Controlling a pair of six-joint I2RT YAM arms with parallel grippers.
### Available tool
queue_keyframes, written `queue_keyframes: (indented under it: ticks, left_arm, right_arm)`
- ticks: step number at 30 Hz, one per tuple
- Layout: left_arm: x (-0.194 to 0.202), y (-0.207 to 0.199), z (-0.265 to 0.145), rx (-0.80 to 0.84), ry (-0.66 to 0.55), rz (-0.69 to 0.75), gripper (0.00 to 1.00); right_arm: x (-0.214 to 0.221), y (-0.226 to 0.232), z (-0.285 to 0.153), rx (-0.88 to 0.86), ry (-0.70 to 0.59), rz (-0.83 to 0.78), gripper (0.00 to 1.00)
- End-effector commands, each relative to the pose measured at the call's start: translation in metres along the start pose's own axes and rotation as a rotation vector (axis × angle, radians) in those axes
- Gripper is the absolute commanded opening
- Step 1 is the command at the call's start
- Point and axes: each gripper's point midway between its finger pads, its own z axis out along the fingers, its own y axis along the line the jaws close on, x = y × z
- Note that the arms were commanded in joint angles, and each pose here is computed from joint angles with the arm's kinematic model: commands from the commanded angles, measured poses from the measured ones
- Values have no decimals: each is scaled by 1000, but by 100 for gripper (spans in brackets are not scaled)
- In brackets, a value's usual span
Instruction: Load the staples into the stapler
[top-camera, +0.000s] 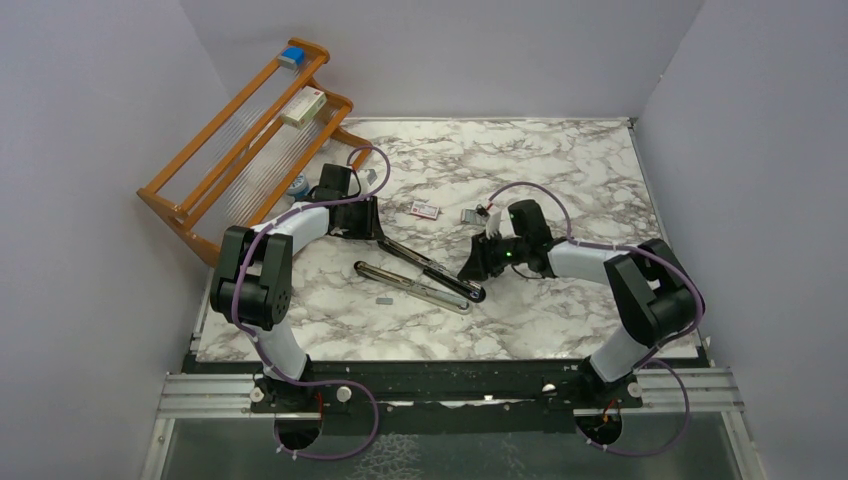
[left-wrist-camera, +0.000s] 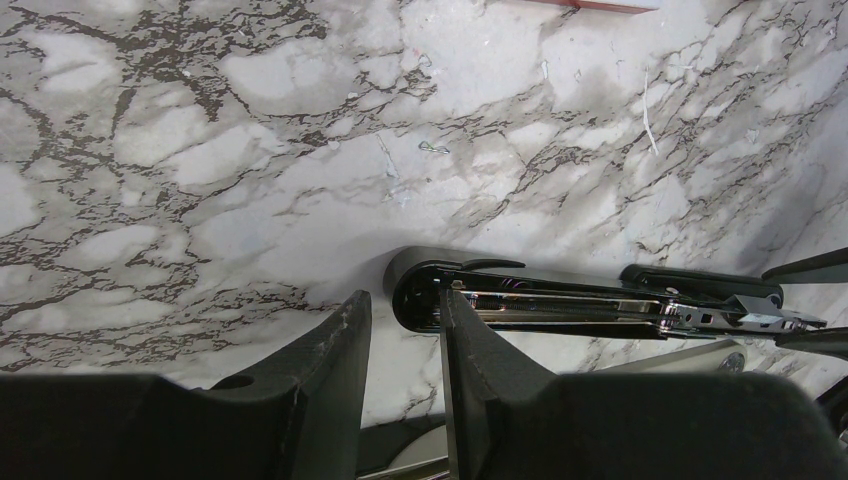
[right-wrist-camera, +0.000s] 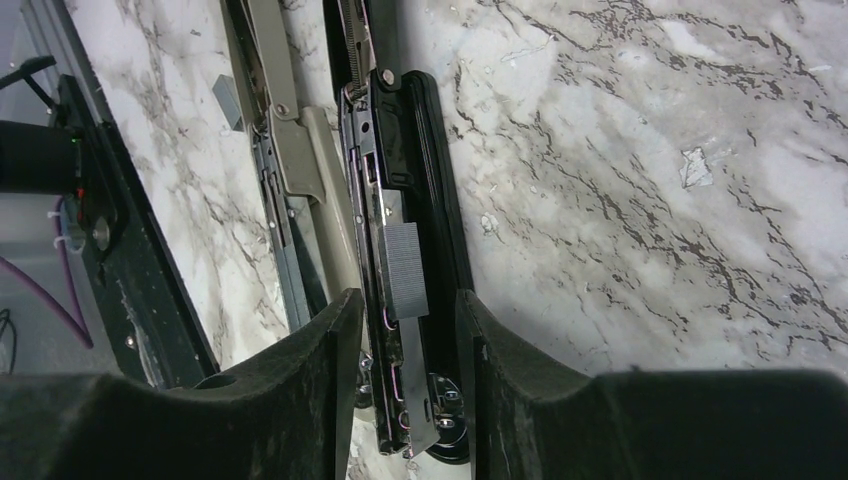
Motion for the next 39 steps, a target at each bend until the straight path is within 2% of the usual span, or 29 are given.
queue_keyframes:
  ticks: [1, 6, 28, 39]
  left_arm:
    - [12, 18, 5, -75, 45, 7, 34]
    - [12, 17, 4, -74, 43, 10, 34]
    - [12, 18, 5, -73, 45, 8, 34]
    - [12, 17, 5, -72, 45, 8, 34]
  right_arm:
    - [-2, 7, 2, -73, -12, 21, 44]
    - [2, 5, 2, -88, -4, 44, 45]
    - [-3, 5, 3, -101, -14, 28, 22]
    - [-24, 11, -9, -74, -73, -70, 18]
